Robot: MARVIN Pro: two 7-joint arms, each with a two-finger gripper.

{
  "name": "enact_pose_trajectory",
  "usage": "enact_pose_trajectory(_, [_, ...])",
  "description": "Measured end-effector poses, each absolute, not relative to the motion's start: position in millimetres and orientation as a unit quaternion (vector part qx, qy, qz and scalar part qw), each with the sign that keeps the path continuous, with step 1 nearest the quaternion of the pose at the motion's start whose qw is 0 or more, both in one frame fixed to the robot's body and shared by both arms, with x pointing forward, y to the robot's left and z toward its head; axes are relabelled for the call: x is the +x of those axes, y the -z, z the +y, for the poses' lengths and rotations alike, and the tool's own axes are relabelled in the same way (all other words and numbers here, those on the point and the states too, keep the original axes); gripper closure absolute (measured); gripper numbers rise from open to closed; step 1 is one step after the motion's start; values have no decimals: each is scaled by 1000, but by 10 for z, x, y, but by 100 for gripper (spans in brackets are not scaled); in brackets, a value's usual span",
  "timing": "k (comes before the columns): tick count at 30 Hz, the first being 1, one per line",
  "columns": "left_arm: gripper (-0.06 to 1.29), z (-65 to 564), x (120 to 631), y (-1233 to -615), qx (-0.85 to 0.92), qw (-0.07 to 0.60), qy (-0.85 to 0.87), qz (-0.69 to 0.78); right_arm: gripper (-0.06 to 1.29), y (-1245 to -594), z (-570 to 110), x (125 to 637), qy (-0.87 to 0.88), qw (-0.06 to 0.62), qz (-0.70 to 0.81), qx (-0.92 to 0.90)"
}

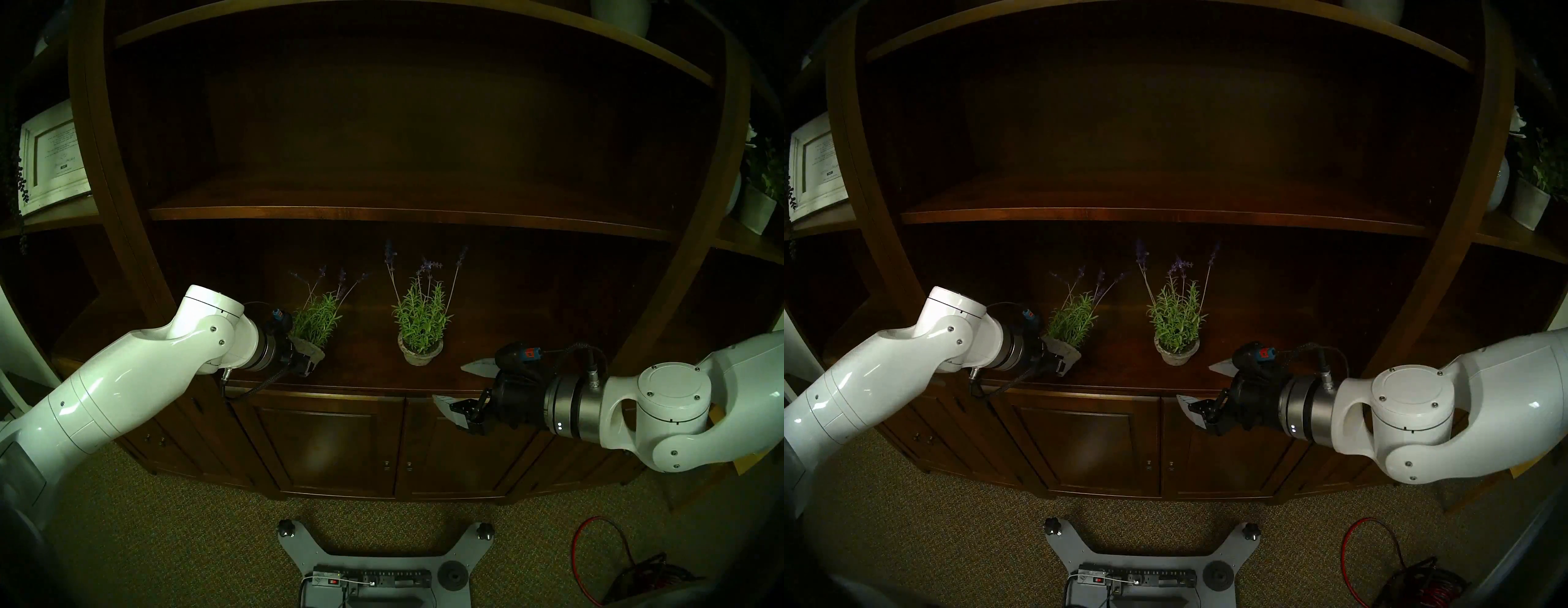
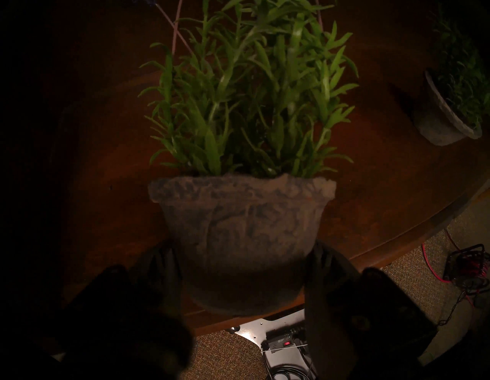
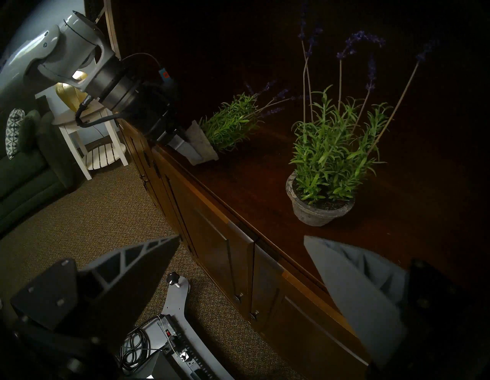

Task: Place the fake decorative plant upright

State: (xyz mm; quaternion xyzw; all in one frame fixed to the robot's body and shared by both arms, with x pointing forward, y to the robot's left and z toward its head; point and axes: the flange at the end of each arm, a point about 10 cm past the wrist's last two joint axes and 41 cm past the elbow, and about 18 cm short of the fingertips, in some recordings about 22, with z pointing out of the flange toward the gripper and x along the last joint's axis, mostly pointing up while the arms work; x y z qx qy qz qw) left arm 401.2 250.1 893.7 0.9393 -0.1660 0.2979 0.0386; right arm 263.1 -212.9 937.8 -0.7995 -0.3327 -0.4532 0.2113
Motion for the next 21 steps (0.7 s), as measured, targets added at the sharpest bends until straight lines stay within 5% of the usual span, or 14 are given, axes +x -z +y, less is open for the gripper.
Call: enact_pose_trajectory(21, [59,2628,3733,-8817,923,58,-347,-155,1,-9379,-2128,2631,453,212,-333,-799])
